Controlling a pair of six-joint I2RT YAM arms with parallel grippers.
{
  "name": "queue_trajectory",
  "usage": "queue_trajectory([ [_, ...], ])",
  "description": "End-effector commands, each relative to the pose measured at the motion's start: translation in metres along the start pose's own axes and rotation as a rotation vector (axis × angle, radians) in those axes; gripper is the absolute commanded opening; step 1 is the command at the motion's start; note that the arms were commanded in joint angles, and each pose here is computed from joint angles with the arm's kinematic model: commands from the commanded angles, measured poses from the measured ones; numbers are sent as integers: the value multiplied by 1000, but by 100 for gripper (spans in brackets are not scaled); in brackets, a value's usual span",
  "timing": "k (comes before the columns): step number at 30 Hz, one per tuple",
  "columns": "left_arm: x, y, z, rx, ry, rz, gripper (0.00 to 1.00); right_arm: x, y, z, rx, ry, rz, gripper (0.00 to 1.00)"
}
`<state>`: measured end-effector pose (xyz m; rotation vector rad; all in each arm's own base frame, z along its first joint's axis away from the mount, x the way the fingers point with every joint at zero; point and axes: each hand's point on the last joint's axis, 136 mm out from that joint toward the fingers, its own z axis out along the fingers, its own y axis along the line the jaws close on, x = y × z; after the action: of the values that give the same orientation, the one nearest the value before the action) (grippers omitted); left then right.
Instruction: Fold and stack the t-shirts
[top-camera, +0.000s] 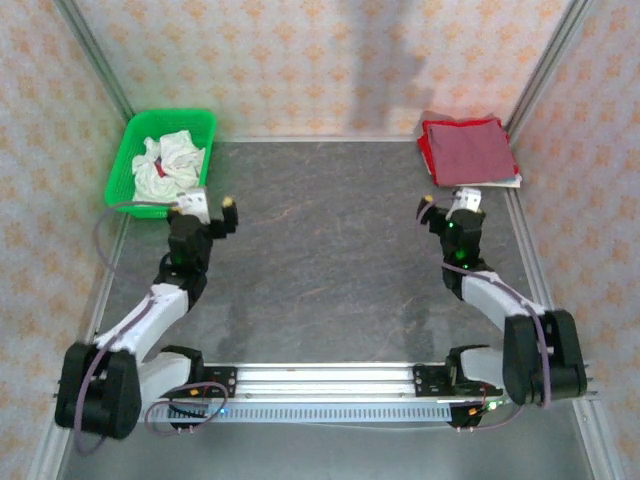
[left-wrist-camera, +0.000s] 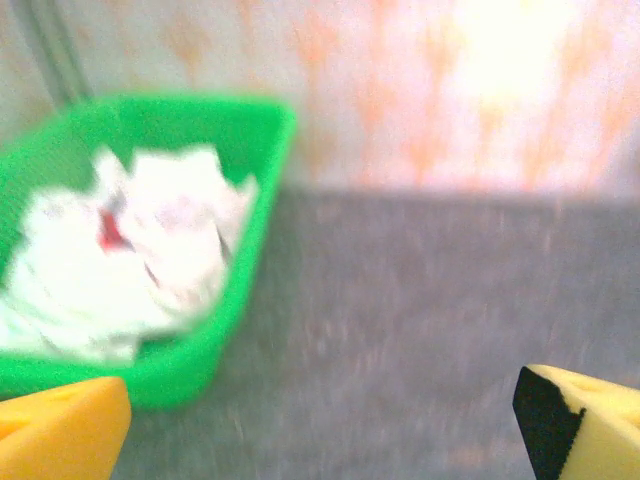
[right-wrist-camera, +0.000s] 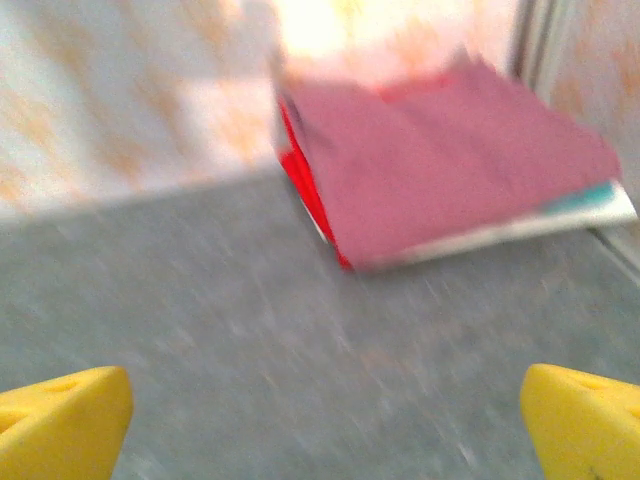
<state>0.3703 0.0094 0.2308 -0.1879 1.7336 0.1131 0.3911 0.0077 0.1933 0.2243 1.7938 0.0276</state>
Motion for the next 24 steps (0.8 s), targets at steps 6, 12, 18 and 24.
queue_trajectory([
  [6,-69,72,74,-296,252,-87,96,-49,86,7,-189,94,-7,99],
  [12,-52,123,150,-455,492,-80,97,-40,93,-1,-203,161,-24,100],
  [18,-2,148,218,-467,669,-97,100,-26,80,-19,-172,180,-15,99],
  [24,66,156,261,-436,780,-133,100,-36,75,-46,-196,170,-3,99],
])
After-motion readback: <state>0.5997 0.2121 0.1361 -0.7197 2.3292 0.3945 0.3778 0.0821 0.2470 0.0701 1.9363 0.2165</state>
